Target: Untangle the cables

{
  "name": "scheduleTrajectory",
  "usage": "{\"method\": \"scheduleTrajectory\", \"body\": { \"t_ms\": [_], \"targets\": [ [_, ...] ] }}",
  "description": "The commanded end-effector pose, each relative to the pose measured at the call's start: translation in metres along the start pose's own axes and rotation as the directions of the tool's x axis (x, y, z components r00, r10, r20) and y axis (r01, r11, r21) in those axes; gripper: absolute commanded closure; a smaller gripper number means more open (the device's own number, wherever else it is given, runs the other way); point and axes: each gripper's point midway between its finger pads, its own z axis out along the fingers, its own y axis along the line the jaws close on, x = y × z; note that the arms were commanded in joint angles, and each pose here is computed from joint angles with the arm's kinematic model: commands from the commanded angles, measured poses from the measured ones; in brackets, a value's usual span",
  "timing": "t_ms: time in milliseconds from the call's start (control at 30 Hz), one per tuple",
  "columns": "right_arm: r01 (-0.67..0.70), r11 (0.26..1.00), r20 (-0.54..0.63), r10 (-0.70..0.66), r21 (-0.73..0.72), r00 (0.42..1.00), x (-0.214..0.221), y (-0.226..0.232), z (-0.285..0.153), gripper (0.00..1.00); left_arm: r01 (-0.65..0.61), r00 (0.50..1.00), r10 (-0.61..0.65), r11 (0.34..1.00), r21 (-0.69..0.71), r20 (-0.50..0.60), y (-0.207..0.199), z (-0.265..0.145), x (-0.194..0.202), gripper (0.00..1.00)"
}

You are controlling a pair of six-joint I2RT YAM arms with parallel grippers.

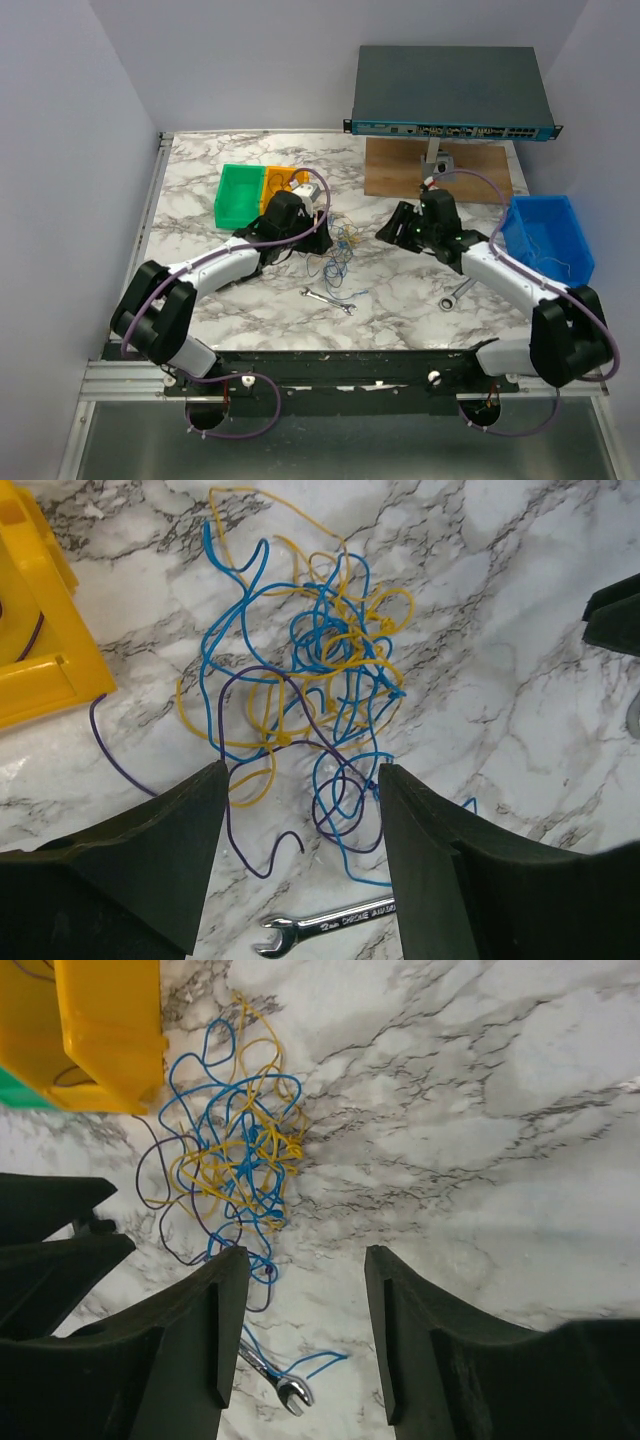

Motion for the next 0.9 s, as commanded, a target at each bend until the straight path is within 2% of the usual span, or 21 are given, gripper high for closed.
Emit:
{"method": "scheduleTrajectory", "body": {
  "t_ms": [0, 167, 567, 633, 733, 867],
  "targets": [
    [0.024, 0.996, -0.006, -0.024, -0.081, 1.000, 0.008, 0.023, 0.028, 0.45, 0.001, 0.999, -0.003, 0.999, -0.040, -0.047, 0.013, 0.006, 0.008, 0.37],
    [0.023, 0.994, 0.018, -0.021, -0.109, 1.000, 0.004, 0.031, 0.055, 0.52, 0.025, 0.998, -0.026, 1.000, -0.014, -0.058, 0.016, 0.013, 0.008, 0.38],
    [0.024, 0.992, -0.038, -0.029, -0.121, 0.999, 0.016, 0.038, 0.105, 0.58, 0.027, 0.998, -0.029, 0.999, -0.035, -0.056, 0.023, 0.020, 0.006, 0.39],
    [0.023, 0.992, -0.048, -0.029, -0.125, 0.998, 0.019, 0.039, 0.111, 0.65, 0.027, 0.998, -0.029, 0.999, -0.035, -0.056, 0.023, 0.021, 0.005, 0.39],
    [0.016, 0.994, -0.058, -0.023, -0.109, 0.998, 0.022, 0.036, 0.113, 0.97, 0.029, 0.998, -0.031, 0.999, -0.041, -0.057, 0.024, 0.024, 0.002, 0.39],
    [0.020, 0.996, -0.023, -0.022, -0.091, 0.999, 0.019, 0.031, 0.100, 0.99, 0.040, 0.996, -0.044, 0.998, -0.056, -0.072, 0.025, 0.029, 0.000, 0.39]
  ]
}}
